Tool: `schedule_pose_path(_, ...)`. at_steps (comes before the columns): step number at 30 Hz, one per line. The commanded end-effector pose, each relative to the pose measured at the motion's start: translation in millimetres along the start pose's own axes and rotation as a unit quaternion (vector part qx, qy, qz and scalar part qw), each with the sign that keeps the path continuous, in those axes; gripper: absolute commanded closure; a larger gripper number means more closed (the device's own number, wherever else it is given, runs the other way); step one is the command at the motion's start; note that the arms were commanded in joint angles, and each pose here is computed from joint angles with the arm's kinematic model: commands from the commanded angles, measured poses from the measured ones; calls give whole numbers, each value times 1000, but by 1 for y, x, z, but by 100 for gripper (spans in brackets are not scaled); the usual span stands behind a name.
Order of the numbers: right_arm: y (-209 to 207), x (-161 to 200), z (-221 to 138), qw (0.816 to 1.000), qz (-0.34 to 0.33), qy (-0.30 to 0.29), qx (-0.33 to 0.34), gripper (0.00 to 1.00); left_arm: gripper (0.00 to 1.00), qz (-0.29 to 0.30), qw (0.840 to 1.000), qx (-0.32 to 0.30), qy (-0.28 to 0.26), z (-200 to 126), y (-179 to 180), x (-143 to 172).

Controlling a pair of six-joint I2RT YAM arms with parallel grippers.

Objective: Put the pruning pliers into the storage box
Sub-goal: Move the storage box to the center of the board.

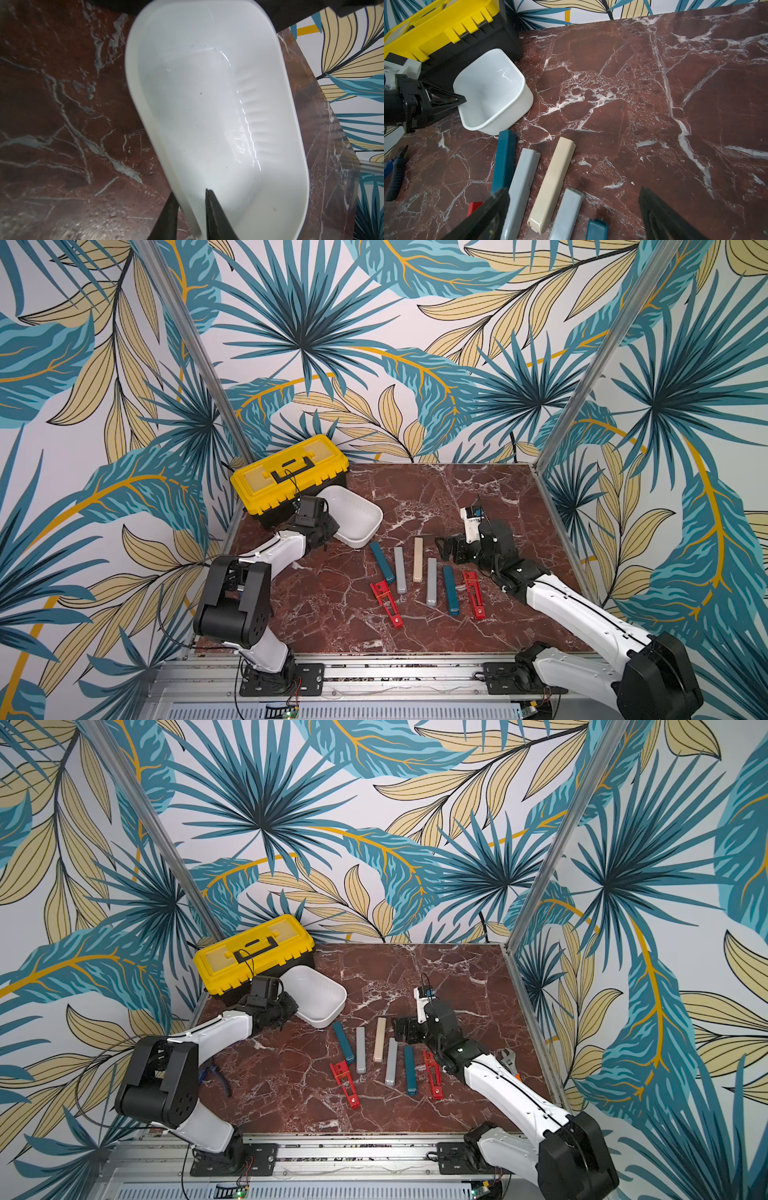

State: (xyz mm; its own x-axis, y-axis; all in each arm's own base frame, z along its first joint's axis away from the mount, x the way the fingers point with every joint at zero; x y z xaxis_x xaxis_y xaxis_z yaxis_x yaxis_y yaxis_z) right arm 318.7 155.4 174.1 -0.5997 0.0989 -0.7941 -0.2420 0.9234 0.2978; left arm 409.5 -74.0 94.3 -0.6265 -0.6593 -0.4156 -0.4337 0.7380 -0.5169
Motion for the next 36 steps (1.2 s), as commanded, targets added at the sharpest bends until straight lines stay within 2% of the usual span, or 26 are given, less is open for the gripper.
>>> schedule_pose_path(1, 5, -2, 1, 1000, 5, -8, -10, 1, 79, 13, 999, -19, 24, 8, 4, 7)
schedule_pose_path(4, 4, 0, 0, 1000, 3, -5, -9, 0, 92, 13, 999, -17, 37, 13, 3, 10)
schedule_pose_path(8, 6, -1, -4, 1000, 0, -6, -13, 0, 100, 21, 998, -16, 51, 18, 0, 12)
schedule_pose_path(15, 14, -6, -4, 999, 7, -8, -31, 1, 100, 26, 997, 5, 68, 28, -18, 15)
schedule_pose_path(20, 21, -8, -5, 999, 12, -11, -44, 1, 100, 49, 997, 1, 66, 36, -52, 6)
schedule_pose_path(26, 34, -3, -8, 998, 5, -3, -55, 0, 100, 97, 991, -30, 83, 65, -85, 14)
schedule_pose_path(36, 37, 3, -19, 999, 0, -6, -54, 1, 100, 140, 986, -13, 90, 97, -132, 26)
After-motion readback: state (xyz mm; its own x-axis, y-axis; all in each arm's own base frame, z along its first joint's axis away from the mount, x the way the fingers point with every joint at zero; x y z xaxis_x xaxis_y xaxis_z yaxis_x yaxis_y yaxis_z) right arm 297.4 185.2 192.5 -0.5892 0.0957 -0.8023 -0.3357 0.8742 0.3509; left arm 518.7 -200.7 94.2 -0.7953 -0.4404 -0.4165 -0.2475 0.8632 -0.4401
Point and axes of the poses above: each gripper's point midway between its finger pads, its own z axis out along the fingers, its own y axis along the line the jaws close on, x = y × z, the point moved 1 cm from there along -z, back along the fingers, and after that the axes turned 2 degrees about z, right-handed, at the moved point
